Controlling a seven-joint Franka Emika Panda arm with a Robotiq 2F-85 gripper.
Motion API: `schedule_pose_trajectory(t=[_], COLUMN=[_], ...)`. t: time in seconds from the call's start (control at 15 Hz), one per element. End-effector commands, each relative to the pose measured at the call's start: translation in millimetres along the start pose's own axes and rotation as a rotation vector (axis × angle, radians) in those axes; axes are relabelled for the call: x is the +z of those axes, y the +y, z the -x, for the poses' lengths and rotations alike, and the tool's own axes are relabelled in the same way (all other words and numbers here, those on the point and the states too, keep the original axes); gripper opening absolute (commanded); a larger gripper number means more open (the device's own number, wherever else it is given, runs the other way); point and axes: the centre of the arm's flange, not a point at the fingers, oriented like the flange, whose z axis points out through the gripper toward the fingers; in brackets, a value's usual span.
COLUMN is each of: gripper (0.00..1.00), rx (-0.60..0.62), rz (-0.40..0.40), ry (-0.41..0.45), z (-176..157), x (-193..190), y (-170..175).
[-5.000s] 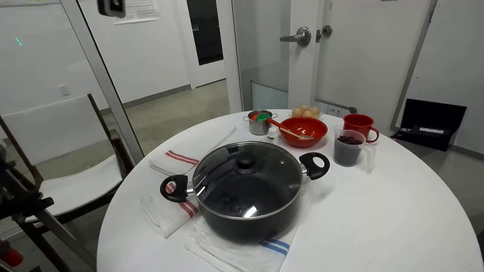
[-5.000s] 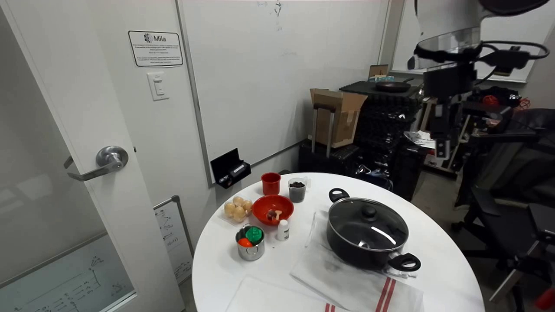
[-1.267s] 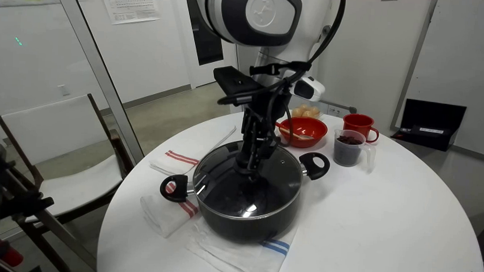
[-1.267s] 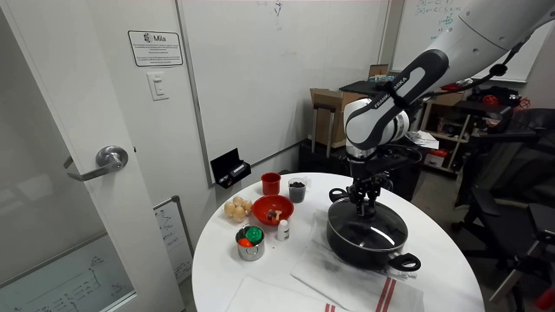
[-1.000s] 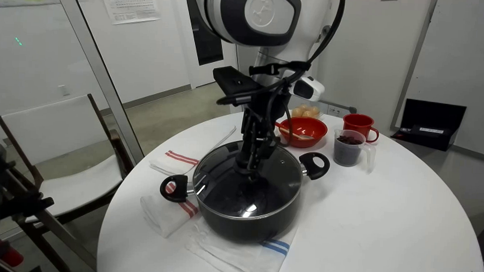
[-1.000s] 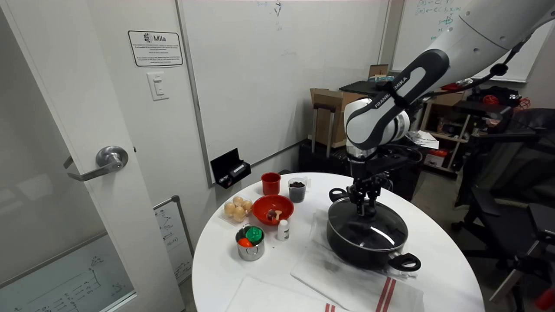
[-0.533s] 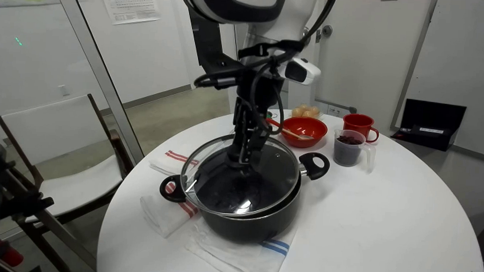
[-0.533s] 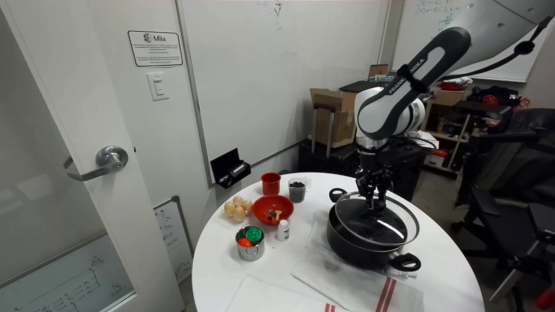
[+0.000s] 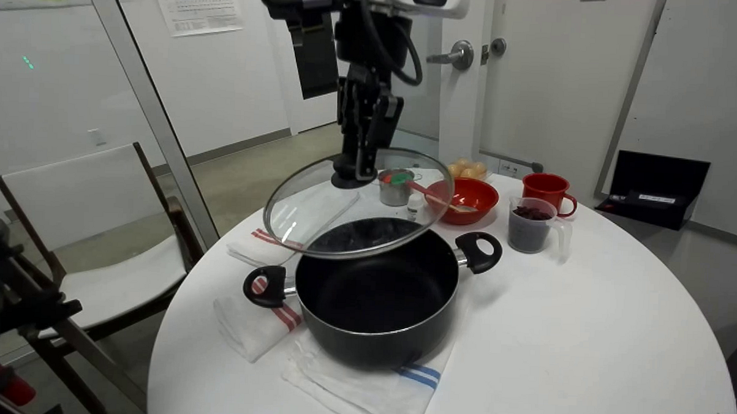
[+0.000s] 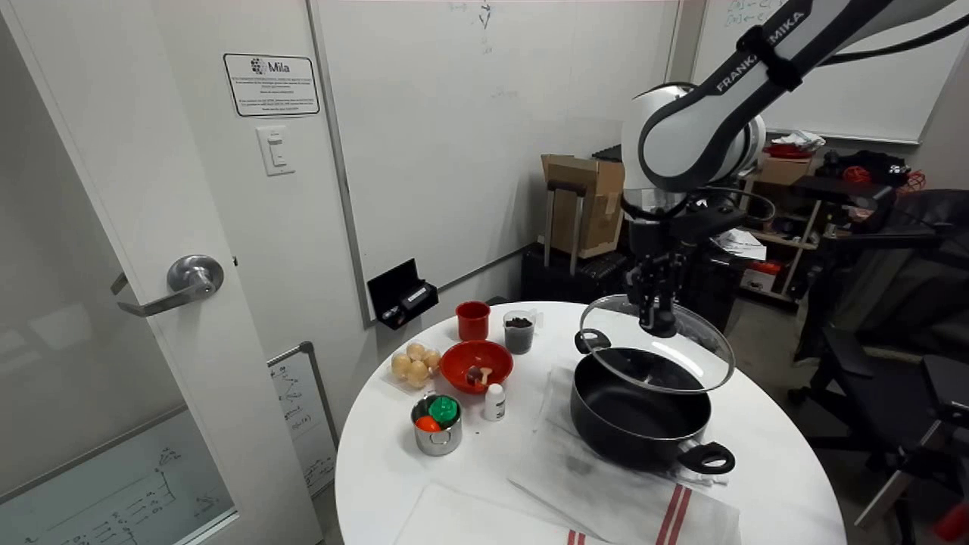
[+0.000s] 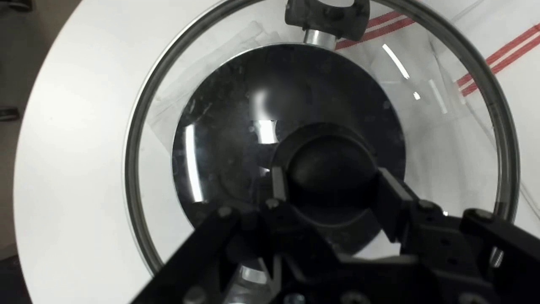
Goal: Take the lid off of the pot
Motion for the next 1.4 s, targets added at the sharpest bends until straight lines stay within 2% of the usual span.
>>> schedule_pose_trajectory(t=[0.0, 0.47, 0.8, 1.13, 1.27, 1.33], gripper=[0.26, 0.26, 0.26, 0.26, 0.26, 0.51], rx=[-0.091, -0.318, -0.444, -0.53, -0.554, -0.52], rz=[0.072, 0.198, 0.285, 0.332, 0.33, 0.306], ry=[0.025, 0.018, 0.007, -0.015, -0.014, -0.009], z=[4.5, -10.7, -24.2, -39.2, -33.2, -14.1], x=[-46.0, -73.3, -65.9, -32.1, -30.9, -13.7], y=[-44.2, -164.8, -239.3, -287.6, -287.3, -274.1])
